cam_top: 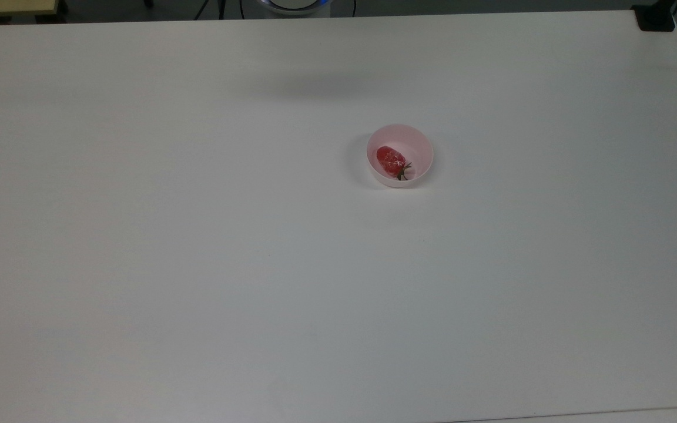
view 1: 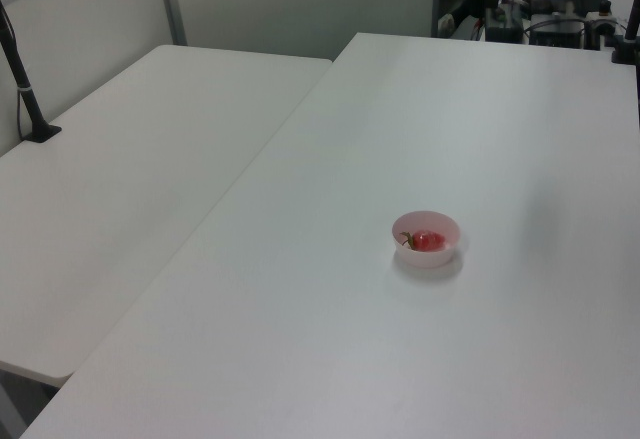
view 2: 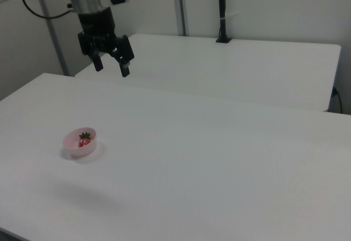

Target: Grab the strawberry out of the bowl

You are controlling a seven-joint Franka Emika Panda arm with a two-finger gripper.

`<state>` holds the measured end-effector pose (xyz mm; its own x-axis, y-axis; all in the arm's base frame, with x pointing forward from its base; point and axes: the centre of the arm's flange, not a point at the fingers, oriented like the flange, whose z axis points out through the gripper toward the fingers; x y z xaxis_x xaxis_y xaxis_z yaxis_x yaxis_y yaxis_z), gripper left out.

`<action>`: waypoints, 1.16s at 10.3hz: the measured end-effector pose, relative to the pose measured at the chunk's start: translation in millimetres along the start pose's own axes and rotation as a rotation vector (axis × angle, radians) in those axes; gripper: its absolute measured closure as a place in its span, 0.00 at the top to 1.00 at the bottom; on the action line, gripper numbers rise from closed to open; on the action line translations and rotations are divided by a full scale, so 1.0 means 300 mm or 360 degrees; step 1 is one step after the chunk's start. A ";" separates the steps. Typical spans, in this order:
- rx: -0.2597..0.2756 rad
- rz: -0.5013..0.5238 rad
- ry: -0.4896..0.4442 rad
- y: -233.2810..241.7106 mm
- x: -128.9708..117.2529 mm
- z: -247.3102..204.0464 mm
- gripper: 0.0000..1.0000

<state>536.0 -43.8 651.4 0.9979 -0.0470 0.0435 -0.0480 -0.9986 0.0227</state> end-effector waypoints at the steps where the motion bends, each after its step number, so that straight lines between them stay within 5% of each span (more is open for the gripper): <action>1: 0.0000 0.0000 0.0000 0.000 0.000 0.000 1.00; 9: 0.0000 -0.0006 -0.0005 -0.001 0.003 0.006 1.00; 10: 0.0000 -0.0048 -0.0010 -0.002 0.004 0.011 1.00; 12: 0.0005 -0.0408 -0.0047 -0.009 0.019 0.052 1.00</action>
<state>542.5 -41.9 636.0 0.9784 0.2068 0.0077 0.2065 -0.9781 0.0259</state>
